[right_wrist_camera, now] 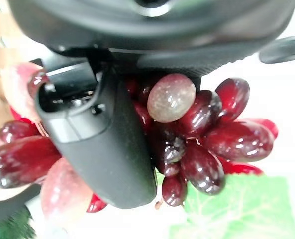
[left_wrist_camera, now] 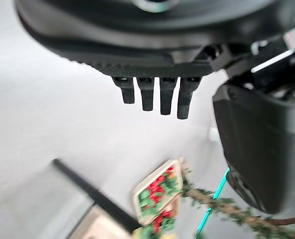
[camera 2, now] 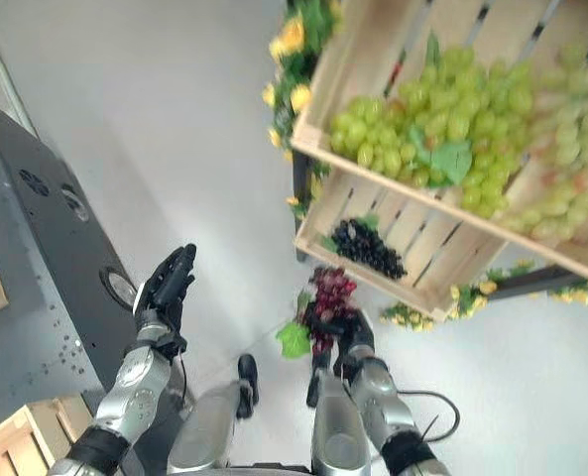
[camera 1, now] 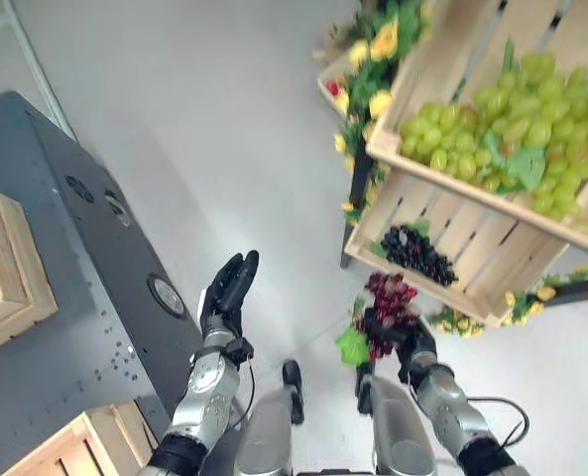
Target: Pick up the fruits from the basket on one side to the basket on the other side
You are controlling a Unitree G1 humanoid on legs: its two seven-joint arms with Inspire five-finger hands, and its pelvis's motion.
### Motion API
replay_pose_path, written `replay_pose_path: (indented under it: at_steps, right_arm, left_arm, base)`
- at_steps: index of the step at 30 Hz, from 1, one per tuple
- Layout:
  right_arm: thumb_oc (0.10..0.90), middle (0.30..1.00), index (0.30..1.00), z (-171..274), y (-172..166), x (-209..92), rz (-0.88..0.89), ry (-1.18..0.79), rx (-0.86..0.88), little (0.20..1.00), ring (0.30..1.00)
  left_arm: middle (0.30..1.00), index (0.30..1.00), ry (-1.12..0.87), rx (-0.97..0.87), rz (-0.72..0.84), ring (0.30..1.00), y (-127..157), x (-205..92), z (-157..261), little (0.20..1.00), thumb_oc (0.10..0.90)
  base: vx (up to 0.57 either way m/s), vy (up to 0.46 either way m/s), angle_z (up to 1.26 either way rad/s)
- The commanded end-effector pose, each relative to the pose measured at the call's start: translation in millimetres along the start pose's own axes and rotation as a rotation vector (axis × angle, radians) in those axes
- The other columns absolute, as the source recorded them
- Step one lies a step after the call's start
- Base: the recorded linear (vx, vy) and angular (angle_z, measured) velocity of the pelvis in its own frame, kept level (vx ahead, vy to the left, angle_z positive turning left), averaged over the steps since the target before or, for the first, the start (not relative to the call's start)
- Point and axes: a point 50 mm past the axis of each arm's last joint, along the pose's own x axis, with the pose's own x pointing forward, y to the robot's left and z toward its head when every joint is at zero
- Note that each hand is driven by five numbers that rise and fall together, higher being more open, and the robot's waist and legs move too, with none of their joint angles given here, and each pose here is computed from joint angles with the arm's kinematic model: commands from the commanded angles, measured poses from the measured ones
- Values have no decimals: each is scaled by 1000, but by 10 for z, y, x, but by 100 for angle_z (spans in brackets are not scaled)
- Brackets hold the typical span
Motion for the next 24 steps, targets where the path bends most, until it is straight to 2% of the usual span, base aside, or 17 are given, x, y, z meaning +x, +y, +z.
replay_pose_path:
  at_steps: [1, 7, 14, 15, 20, 24]
  right_arm:
    - [400, 300, 300, 527, 112, -10, 31, -316, 114, 300, 300]
    - [400, 300, 300, 1038, 105, 76, 22, -496, 107, 300, 300]
    - [400, 300, 300, 1959, 6, 105, -66, -798, 94, 300, 300]
    - [400, 300, 300, 1980, 1, 106, -69, -802, 92, 300, 300]
    - [400, 300, 300, 2546, -110, 49, -177, -960, -33, 300, 300]
    - [400, 300, 300, 2829, -193, 49, -257, -992, -104, 300, 300]
  left_arm:
    - [900, 900, -202, -40, -71, 900, -137, -74, 278, 900, 800]
    - [900, 900, -214, -41, -91, 900, -144, -67, 304, 900, 800]
    - [900, 900, -206, -17, -131, 900, -156, -54, 322, 900, 800]
    - [900, 900, -206, -17, -132, 900, -155, -54, 322, 900, 800]
    - [900, 900, -182, 3, -163, 900, -131, -53, 312, 900, 800]
    - [900, 900, -162, 2, -176, 900, -129, -54, 293, 900, 800]
  base:
    - [-65, -104, -2]
    - [-34, -83, 1]
    - [-1, -33, 0]
    - [0, 0, 0]
    - [13, 6, 0]
    - [29, 27, 3]
